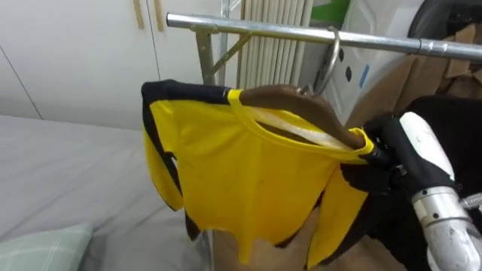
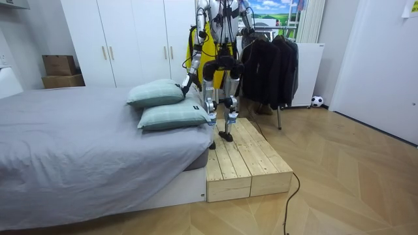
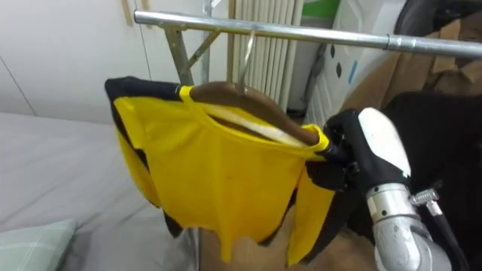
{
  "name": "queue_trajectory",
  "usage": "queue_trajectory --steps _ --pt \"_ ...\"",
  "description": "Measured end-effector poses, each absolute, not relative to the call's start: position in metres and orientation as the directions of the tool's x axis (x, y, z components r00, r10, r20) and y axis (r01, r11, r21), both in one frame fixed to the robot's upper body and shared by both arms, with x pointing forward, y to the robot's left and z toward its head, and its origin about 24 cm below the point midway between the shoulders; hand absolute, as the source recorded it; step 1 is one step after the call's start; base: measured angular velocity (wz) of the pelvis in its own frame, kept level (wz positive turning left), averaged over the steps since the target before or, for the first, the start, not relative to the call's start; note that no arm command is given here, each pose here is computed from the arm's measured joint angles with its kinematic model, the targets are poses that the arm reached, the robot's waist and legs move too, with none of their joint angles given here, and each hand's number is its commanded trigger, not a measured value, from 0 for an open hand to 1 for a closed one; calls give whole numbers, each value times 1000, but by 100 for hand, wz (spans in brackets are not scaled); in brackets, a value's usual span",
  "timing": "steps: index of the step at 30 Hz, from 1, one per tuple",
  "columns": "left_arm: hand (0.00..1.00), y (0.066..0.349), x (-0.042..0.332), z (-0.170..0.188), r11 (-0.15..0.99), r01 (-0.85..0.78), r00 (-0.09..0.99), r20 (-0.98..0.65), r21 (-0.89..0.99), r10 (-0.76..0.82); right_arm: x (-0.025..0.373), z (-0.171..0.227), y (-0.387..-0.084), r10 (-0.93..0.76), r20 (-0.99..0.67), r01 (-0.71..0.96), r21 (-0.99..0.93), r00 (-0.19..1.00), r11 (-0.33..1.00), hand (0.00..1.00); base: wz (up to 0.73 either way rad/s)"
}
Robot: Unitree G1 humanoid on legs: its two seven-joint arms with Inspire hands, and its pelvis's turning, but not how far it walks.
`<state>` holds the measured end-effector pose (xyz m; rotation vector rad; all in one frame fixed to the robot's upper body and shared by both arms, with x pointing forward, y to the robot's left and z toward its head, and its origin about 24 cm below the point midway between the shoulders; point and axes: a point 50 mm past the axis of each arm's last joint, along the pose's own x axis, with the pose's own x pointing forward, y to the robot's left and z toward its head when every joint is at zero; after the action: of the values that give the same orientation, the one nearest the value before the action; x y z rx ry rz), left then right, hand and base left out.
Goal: Hang clothes
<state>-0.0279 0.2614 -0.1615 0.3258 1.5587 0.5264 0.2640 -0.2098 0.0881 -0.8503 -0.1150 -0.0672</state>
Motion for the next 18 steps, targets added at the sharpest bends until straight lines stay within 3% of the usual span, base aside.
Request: queue_trajectory --steps 6,18 --pt "0 267 -23 -160 855 -106 -21 -861 507 508 265 87 -209 -8 117 85 -673 993 735 100 18" --pt "0 268 -19 -159 859 -38 29 -859 511 512 274 51 -218 -16 -61 -16 -500 998 866 100 16"
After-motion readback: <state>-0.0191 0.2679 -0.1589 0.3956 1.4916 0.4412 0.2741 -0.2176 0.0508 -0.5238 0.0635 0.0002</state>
